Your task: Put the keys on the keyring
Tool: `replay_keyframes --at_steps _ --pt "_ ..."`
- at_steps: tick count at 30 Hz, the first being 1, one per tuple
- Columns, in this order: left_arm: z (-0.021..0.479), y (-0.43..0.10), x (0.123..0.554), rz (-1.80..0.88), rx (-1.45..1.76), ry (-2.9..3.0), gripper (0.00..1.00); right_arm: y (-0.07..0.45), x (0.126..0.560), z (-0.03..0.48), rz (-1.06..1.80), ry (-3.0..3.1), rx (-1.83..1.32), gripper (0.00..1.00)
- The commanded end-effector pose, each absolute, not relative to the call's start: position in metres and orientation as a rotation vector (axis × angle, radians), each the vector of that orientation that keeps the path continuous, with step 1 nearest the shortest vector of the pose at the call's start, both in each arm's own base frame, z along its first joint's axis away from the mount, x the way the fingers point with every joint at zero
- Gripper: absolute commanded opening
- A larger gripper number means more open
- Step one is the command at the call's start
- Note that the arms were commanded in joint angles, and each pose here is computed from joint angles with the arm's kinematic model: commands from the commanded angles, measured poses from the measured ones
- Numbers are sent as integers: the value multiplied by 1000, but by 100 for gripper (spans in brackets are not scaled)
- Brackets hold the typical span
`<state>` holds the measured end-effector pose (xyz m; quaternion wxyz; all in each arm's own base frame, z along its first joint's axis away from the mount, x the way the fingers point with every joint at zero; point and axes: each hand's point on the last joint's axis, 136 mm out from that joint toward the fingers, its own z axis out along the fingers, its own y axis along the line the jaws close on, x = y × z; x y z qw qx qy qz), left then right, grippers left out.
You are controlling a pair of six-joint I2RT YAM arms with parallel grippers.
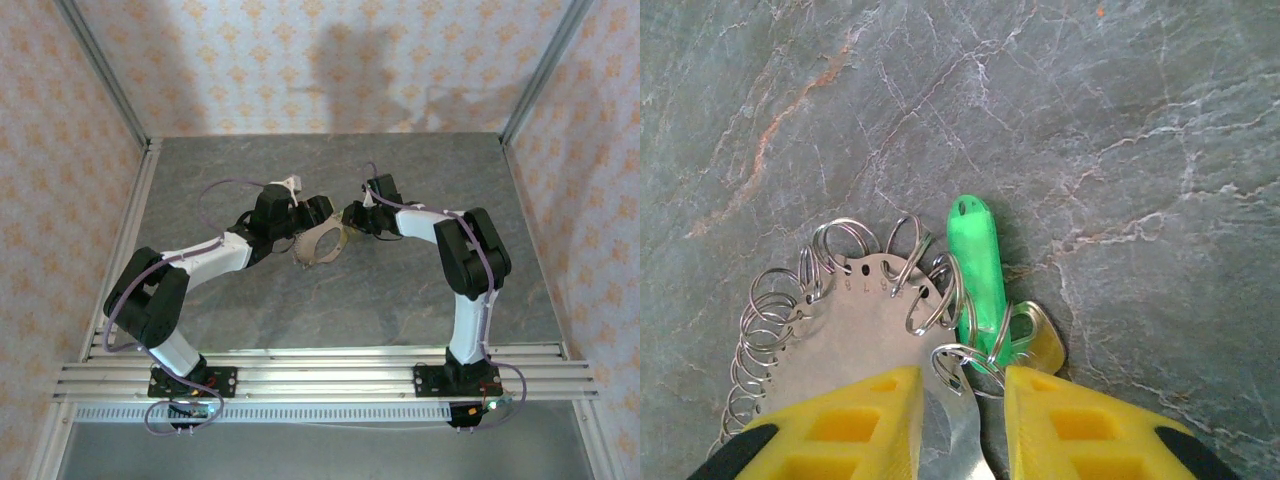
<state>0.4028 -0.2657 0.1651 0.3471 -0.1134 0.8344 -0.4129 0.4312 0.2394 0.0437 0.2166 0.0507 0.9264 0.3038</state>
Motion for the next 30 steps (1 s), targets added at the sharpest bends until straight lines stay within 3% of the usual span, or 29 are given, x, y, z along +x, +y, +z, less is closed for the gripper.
replay_keyframes --at_steps 1,30 --pt "171 -268 407 -1081 -292 2128 62 230 434 50 777 2556 129 28" --pt "168 -271 409 -1093 -288 2128 62 247 437 34 795 2595 85 28"
